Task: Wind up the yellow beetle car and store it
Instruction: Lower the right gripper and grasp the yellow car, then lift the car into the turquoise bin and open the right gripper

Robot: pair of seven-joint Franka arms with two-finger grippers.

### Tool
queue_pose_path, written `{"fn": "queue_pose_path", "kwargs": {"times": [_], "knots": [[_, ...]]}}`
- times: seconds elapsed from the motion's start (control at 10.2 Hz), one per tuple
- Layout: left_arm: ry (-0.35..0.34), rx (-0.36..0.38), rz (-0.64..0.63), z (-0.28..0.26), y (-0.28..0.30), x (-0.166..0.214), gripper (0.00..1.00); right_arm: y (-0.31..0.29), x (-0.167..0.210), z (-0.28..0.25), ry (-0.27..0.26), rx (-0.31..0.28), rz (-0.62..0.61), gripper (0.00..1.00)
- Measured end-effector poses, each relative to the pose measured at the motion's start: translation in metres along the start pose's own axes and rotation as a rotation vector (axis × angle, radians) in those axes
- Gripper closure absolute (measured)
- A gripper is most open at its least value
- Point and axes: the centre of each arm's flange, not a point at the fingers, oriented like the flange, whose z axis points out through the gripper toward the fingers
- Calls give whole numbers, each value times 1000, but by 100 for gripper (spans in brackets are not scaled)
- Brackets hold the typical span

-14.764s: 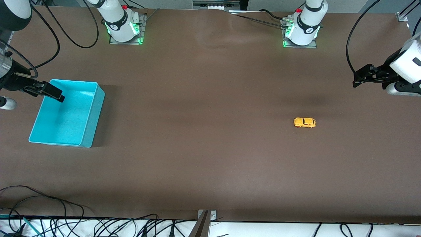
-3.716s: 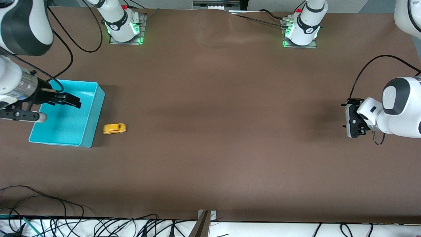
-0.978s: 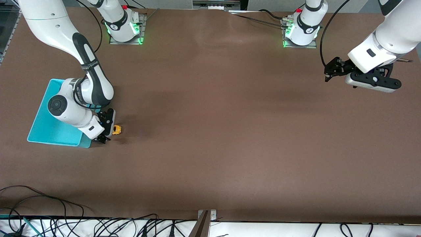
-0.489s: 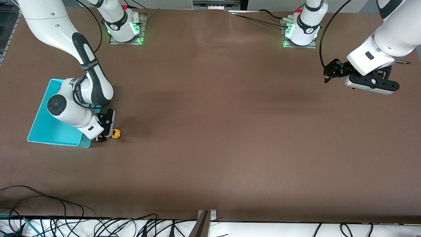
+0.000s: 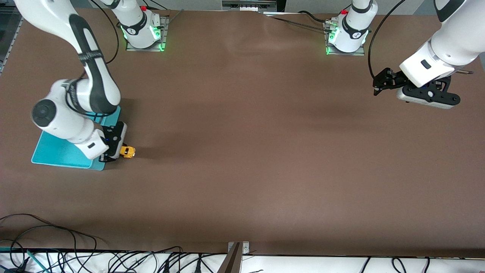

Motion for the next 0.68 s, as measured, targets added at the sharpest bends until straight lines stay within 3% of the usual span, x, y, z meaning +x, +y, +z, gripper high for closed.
{"fn": "queue_pose_path", "kwargs": {"times": [0.29, 0.49, 0.68], "knots": [[0, 0, 0, 0, 0, 0, 0, -3, -72, -54, -39, 25, 109, 59], [0, 0, 0, 0, 0, 0, 0, -12, -135, -40, -68, 54, 181, 59], [0, 0, 0, 0, 0, 0, 0, -22, -163, -2, -89, 35, 203, 59]]}}
